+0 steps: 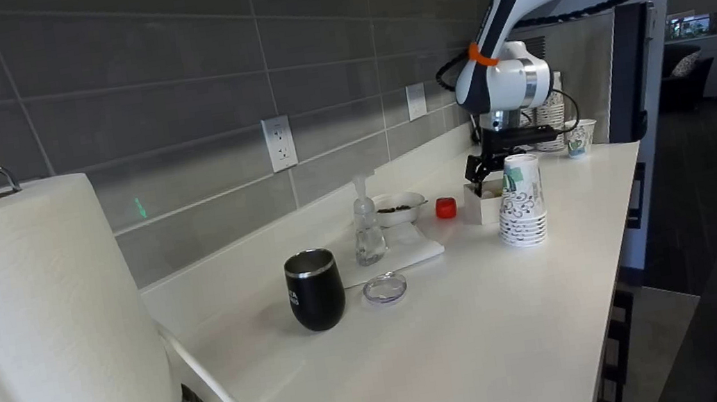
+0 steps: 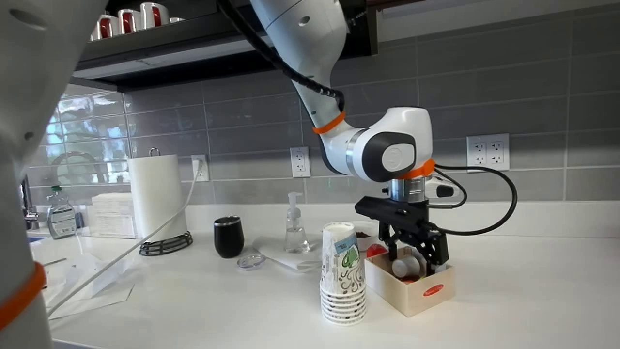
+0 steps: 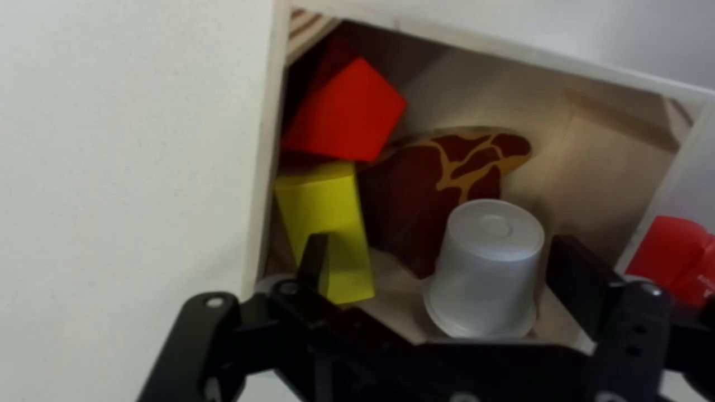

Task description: Remove the coffee pod from the box on the right and place it on the left side of the counter.

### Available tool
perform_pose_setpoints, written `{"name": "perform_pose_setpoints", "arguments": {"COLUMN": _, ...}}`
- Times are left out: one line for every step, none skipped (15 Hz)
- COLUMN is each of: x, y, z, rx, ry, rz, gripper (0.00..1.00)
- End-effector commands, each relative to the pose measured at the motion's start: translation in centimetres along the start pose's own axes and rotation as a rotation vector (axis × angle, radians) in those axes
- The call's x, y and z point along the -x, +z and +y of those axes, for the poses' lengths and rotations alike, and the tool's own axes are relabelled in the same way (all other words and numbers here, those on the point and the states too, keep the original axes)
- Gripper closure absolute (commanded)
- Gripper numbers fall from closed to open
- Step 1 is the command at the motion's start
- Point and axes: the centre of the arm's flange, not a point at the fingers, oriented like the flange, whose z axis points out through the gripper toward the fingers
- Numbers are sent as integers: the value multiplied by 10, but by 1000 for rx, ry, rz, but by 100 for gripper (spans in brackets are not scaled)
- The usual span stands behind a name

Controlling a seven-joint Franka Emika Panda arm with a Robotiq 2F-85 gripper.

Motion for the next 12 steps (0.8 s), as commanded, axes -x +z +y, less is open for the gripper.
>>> {"name": "perform_pose_setpoints", "arguments": {"x": -11, "y": 9, "z": 0, "rx": 7, "ry": 12, "rz": 2, "gripper": 0}}
{"name": "perform_pose_setpoints", "arguments": {"x": -11, "y": 11, "z": 0, "rx": 8, "ry": 13, "rz": -2, "gripper": 0}}
{"name": "perform_pose_setpoints", "arguments": {"x": -11, "y": 12, "z": 0, "rx": 9, "ry": 14, "rz": -4, "gripper": 0}}
{"name": "perform_pose_setpoints", "arguments": {"x": -11, "y": 14, "z": -1, "rx": 10, "ry": 16, "rz": -6, "gripper": 4}}
{"name": "perform_pose_setpoints", "arguments": {"x": -12, "y": 14, "z": -1, "rx": 10, "ry": 18, "rz": -5, "gripper": 26}}
{"name": "perform_pose_setpoints", "arguments": {"x": -13, "y": 13, "z": -1, "rx": 9, "ry": 21, "rz": -3, "gripper": 29}}
{"name": "perform_pose_setpoints", "arguments": {"x": -14, "y": 11, "z": -2, "rx": 9, "ry": 22, "rz": 1, "gripper": 31}}
{"name": "perform_pose_setpoints", "arguments": {"x": -15, "y": 9, "z": -2, "rx": 10, "ry": 23, "rz": 4, "gripper": 40}}
{"name": "perform_pose_setpoints", "arguments": {"x": -16, "y": 8, "z": -2, "rx": 11, "ry": 23, "rz": 7, "gripper": 47}}
{"name": "perform_pose_setpoints", "arguments": {"x": -17, "y": 8, "z": -2, "rx": 13, "ry": 23, "rz": 9, "gripper": 57}}
{"name": "perform_pose_setpoints", "arguments": {"x": -17, "y": 7, "z": -2, "rx": 16, "ry": 22, "rz": 10, "gripper": 63}}
{"name": "perform_pose_setpoints", "arguments": {"x": -17, "y": 8, "z": -2, "rx": 19, "ry": 22, "rz": 12, "gripper": 70}}
